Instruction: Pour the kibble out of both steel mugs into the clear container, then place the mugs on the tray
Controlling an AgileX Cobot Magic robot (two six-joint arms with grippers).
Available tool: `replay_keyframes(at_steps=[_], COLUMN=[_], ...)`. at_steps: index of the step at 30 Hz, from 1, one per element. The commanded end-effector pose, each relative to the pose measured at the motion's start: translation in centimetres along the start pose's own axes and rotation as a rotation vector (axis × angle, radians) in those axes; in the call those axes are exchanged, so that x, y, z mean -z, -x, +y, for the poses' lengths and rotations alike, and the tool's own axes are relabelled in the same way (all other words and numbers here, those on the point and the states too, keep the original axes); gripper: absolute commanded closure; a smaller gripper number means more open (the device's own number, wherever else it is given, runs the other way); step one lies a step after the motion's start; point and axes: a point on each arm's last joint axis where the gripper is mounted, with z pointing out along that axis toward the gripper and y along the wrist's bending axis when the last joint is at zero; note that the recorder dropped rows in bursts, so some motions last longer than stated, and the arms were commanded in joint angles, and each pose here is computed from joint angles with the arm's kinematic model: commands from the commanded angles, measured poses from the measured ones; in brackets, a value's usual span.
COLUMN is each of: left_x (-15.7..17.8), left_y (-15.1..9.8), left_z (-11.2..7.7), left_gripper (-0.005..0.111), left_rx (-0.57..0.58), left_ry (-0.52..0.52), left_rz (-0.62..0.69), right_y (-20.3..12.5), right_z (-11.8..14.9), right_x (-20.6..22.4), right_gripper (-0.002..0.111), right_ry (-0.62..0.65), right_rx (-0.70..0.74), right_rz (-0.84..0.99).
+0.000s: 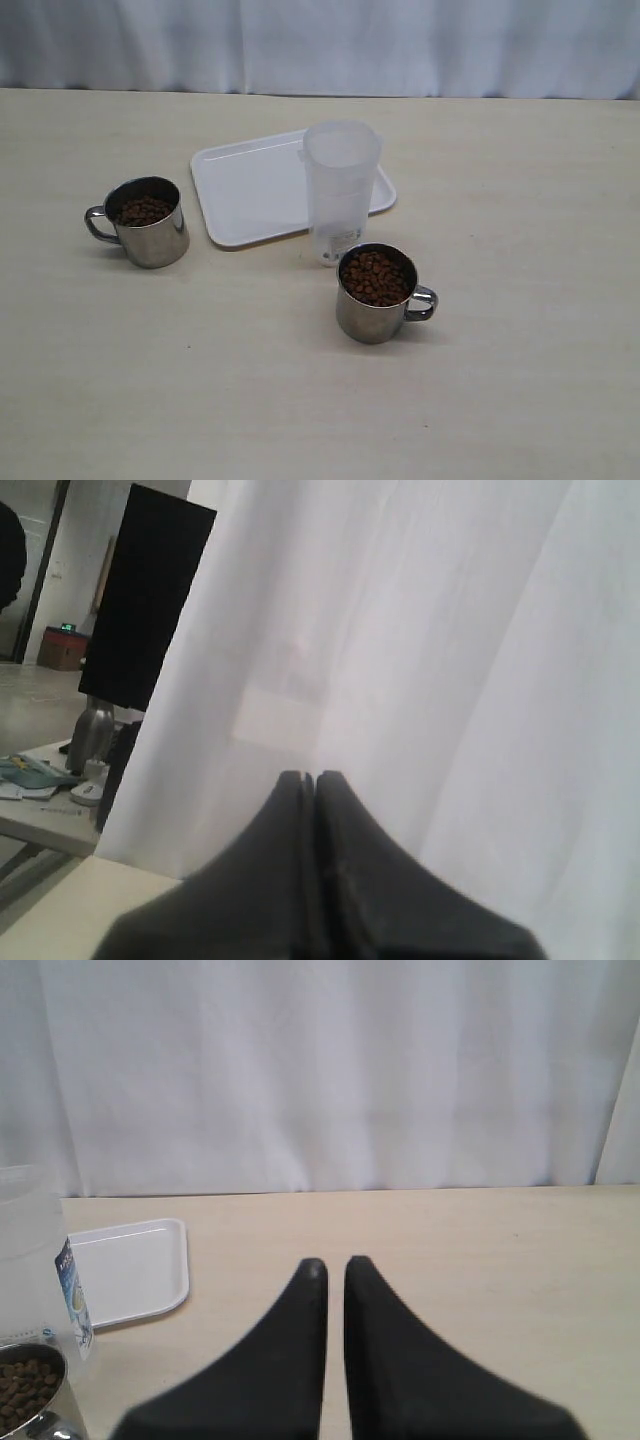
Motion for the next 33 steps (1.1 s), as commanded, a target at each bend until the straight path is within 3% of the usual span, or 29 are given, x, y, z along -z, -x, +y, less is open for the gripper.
replay_keyframes(at_steps=[1, 5, 9, 17, 25, 29, 32, 33], left_x=[0.1, -0.2, -1.2, -3.6, -5.2, -6.1, -7.1, -7.2], left_y=[-1.2, -2.8, -4.0, -6.5, -9.8, -11.2, -11.7, -11.8], left_z=[0.3, 0.8, 1.0, 0.0, 0.2, -0.1, -1.0, -1.2], left_gripper=[0.107, 0.107, 0.107, 0.107, 0.107, 0.107, 0.107, 0.107], left_rx=[-0.012, -0.013, -0.047, -0.165, -0.203, -0.273, -0.359, -0.325], left_ry=[0.015, 0.032, 0.046, -0.086, -0.102, -0.168, -0.298, -0.306], left_rz=[0.058, 0.109, 0.251, 0.461, 0.665, 0.758, 0.758, 0.758], right_y=[-0.1, -0.1, -0.1, -0.1, -0.1, -0.1, -0.1, -0.1], right_z=[0.0, 0.0, 0.0, 0.0, 0.0, 0.0, 0.0, 0.0], right_x=[0.0, 0.0, 0.0, 0.0, 0.0, 0.0, 0.0, 0.0], right_gripper=[0.103, 0.103, 0.103, 0.103, 0.103, 0.103, 0.103, 0.103], right_ry=[0.002, 0.002, 0.002, 0.002, 0.002, 0.002, 0.002, 0.002], right_rx=[0.010, 0.010, 0.010, 0.010, 0.010, 0.010, 0.010, 0.010], right_rz=[-0.001, -0.001, -0.001, -0.001, -0.001, -0.001, -0.001, -0.001])
